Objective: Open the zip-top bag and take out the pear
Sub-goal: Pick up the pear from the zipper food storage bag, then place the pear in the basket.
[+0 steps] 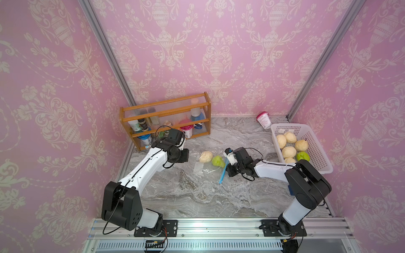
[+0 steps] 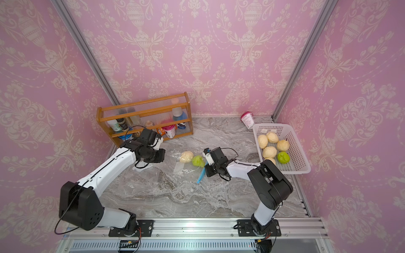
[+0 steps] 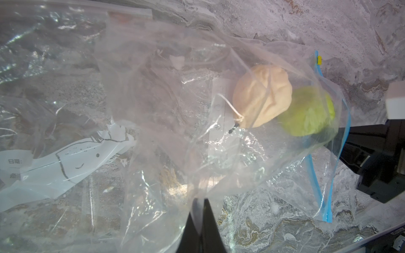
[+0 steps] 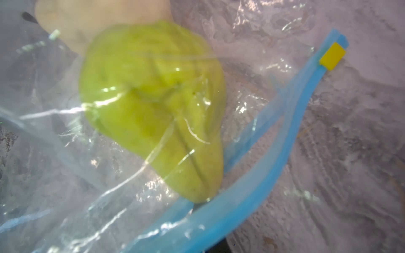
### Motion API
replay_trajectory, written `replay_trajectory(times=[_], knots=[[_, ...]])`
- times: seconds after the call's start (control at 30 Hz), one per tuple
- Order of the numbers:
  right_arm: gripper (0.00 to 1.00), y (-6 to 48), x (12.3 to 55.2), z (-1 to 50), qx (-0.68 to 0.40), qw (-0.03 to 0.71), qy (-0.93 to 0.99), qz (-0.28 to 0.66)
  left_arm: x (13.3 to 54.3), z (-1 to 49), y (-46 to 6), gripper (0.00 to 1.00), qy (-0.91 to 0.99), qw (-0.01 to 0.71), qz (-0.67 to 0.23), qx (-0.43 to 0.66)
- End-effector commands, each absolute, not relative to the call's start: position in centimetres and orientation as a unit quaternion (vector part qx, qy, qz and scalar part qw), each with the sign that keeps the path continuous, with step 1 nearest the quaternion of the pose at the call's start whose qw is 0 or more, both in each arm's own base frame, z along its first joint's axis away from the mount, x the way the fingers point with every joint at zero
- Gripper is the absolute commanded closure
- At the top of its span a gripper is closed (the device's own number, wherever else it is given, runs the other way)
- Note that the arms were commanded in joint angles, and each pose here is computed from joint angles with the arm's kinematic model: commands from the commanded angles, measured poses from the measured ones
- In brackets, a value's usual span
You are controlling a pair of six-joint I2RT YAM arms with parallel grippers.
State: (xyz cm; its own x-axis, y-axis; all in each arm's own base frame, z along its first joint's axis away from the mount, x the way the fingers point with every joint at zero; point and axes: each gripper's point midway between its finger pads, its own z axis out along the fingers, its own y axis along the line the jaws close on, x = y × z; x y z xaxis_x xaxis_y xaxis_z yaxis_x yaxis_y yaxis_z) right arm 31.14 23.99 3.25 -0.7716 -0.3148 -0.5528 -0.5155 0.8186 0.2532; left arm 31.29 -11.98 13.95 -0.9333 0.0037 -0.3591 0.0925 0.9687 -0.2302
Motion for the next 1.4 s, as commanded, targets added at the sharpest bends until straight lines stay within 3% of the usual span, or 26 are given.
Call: replay_trajectory(times=[0.0,0.27,0.53,0.77,1.0,1.2,1.37], knots=[[1.00,24.0,29.1,4.9,-0.251,0.230,0.916,0.214,31.2,13.4,-11.5,1.00,0.978,0.174,-0.116,0.020],[1.00,19.4,25.7,6.1,-0.163,0.122,0.960,0.191,31.3,13.0,-11.5,1.00,0.977,0.176,-0.118,0.013],[1.00,14.2,24.3,9.3,-0.066,0.103,0.978,0.166,31.5,13.0,-11.2,1.00,0.977,0.179,-0.113,0.014],[1.00,7.6,26.5,15.8,0.056,0.203,0.964,0.164,31.5,13.1,-11.3,1.00,0.976,0.180,-0.119,0.018],[1.00,-4.1,30.6,22.7,0.247,0.342,0.897,0.129,31.7,12.8,-12.0,1.00,0.975,0.174,-0.138,0.031],[1.00,-12.9,33.1,21.6,0.374,0.361,0.848,0.102,32.3,13.4,-12.8,1.00,0.970,0.183,-0.153,0.045],[1.00,-16.1,34.3,17.9,0.415,0.321,0.845,0.101,32.7,13.8,-13.3,1.00,0.967,0.185,-0.165,0.057]])
